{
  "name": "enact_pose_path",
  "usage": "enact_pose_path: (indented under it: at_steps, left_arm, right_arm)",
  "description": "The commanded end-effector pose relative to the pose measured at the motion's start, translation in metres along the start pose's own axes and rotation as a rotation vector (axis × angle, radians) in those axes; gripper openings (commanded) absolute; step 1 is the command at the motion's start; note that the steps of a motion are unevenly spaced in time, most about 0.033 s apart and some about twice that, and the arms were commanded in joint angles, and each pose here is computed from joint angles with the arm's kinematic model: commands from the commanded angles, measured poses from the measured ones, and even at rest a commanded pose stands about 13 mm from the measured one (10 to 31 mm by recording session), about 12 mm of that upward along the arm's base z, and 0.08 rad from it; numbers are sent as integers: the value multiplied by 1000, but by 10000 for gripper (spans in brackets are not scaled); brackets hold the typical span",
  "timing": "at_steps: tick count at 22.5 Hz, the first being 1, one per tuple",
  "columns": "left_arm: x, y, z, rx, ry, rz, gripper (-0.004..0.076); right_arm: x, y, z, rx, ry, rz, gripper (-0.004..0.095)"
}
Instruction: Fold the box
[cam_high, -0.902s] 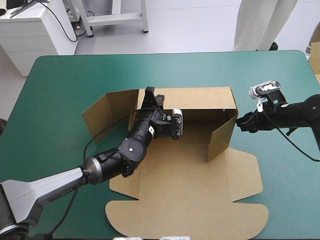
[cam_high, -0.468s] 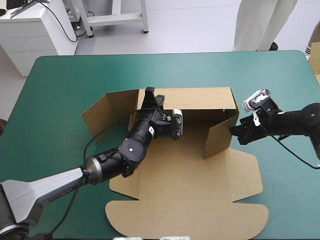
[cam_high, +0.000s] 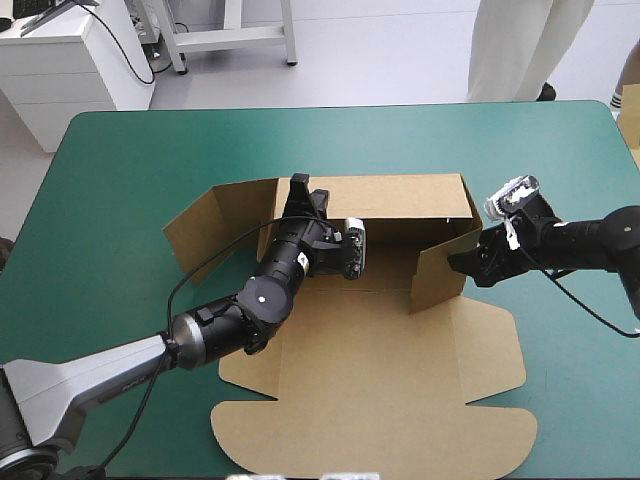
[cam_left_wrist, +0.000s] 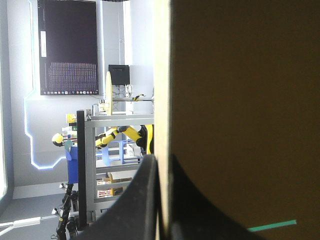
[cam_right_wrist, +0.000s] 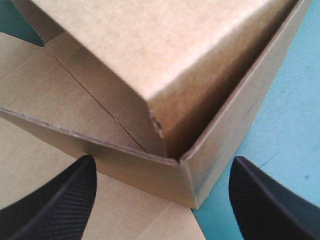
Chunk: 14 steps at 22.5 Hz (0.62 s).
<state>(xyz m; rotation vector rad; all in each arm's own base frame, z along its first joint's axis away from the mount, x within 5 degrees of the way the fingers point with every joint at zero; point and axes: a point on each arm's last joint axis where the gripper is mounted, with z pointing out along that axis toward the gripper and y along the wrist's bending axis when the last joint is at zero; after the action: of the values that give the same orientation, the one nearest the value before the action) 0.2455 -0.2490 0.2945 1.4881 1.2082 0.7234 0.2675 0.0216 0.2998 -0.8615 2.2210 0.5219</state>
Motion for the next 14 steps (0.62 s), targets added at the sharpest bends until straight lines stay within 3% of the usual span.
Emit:
enact_pose_path:
  at_steps: [1,3,7,14]
  left_arm:
    - [-3,17,-8,-49,-22,-51,-32]
    - [-5,21,-9,-62,-29,-61,-32]
    - [-6,25,-9,-77,-33,-57,-32]
    - [-7,26,-9,-81,-43,-43,-32]
  right_arm:
    - [-15,7,-8,16,-79,-18,688]
    - [-19,9,0,21,-82,-36,688]
    - [-33,12,11,131,-138,-80,688]
    - [-41,8,10,180,-224,-10,636]
